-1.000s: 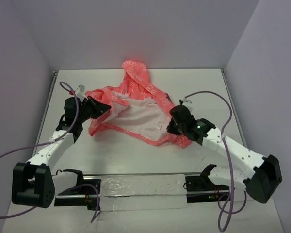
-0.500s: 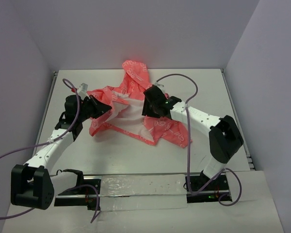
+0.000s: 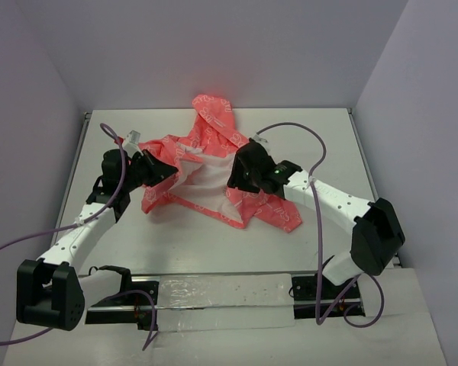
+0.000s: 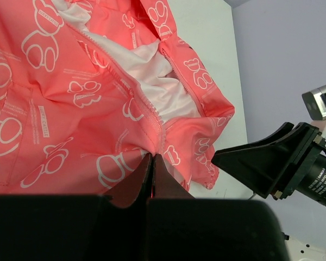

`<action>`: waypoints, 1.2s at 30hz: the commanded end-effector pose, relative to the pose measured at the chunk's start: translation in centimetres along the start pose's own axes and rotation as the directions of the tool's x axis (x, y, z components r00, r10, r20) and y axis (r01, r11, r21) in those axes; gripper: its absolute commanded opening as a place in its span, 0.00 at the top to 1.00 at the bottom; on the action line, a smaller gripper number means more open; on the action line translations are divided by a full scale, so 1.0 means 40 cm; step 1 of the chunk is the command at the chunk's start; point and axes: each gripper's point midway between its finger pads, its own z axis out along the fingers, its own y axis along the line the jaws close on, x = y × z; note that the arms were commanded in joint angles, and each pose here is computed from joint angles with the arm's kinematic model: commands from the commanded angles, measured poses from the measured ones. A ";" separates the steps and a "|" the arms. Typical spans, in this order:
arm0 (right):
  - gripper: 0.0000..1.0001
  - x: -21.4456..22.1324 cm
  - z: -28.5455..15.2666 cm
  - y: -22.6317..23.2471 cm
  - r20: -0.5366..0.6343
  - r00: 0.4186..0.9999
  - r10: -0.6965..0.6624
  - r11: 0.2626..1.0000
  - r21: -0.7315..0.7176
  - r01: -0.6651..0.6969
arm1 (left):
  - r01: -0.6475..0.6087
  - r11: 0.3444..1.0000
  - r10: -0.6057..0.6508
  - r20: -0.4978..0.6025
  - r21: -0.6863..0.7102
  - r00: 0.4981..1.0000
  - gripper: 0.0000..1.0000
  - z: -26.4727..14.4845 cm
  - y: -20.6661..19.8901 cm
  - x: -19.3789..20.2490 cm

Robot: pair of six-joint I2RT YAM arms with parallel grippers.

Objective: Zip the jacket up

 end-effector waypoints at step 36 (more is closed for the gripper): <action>0.44 0.069 0.224 -0.068 -0.004 0.988 0.157 0.939 0.312 -0.148 | -0.050 0.996 0.051 -0.007 0.080 0.999 1.00 -0.022 -0.059 -0.002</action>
